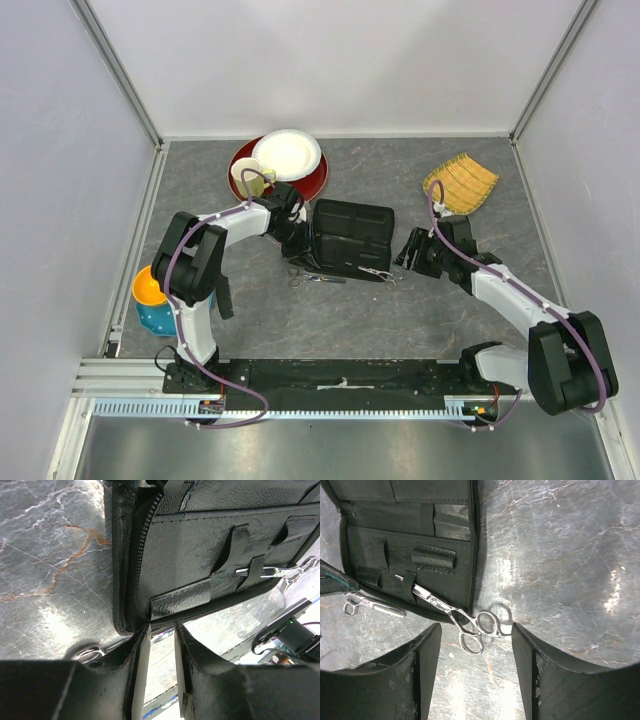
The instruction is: Sort the hair-cutting tools
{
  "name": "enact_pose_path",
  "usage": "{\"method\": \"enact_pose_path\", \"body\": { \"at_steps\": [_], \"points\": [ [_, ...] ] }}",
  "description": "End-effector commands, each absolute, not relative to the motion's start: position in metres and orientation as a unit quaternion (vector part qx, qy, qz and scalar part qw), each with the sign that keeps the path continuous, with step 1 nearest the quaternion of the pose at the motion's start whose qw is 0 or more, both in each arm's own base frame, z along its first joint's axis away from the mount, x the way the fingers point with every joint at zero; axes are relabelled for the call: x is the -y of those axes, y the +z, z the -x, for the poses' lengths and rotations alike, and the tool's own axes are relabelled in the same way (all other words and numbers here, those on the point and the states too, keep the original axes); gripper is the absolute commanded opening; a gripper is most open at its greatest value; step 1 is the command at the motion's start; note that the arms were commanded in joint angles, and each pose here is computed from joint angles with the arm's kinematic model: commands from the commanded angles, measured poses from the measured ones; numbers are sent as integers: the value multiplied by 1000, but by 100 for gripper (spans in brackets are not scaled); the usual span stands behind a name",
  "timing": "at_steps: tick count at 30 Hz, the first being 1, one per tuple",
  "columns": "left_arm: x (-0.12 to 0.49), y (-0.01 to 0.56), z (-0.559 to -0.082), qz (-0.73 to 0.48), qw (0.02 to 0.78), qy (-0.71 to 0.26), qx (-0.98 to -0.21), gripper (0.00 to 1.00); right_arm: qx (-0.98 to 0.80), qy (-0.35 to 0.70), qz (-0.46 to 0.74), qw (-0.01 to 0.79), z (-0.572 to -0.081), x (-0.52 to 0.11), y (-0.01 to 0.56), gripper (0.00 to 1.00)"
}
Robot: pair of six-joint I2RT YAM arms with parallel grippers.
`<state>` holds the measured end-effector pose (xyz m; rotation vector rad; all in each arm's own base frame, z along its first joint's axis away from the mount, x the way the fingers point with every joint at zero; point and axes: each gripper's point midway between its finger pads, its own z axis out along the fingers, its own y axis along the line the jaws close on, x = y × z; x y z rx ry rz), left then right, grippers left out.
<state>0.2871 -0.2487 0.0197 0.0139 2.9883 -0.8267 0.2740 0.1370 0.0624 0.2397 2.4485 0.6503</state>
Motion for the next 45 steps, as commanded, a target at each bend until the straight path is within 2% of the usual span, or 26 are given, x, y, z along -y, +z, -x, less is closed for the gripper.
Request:
{"method": "enact_pose_path", "body": {
  "at_steps": [1,8,14,21,24,45],
  "points": [
    [216,-30,-274,-22,9,-165,-986,35,-930,188,-97,302,-274,-118,70,63],
    [212,-35,-268,-20,-1,-155,-988,31,-937,177,-142,266,-263,-126,69,62],
    [212,-37,-267,-17,-4,-154,-988,30,-935,180,-187,244,-265,-146,71,63],
    [211,-38,-266,-15,-8,-152,-988,30,-929,137,-258,228,-266,-143,53,45],
    [212,-38,-267,-16,-7,-152,-988,30,-923,126,-281,232,-265,-140,50,41],
    [212,-40,-267,-14,-9,-150,-988,30,-915,96,-328,215,-276,-146,23,36]
  ]
}}
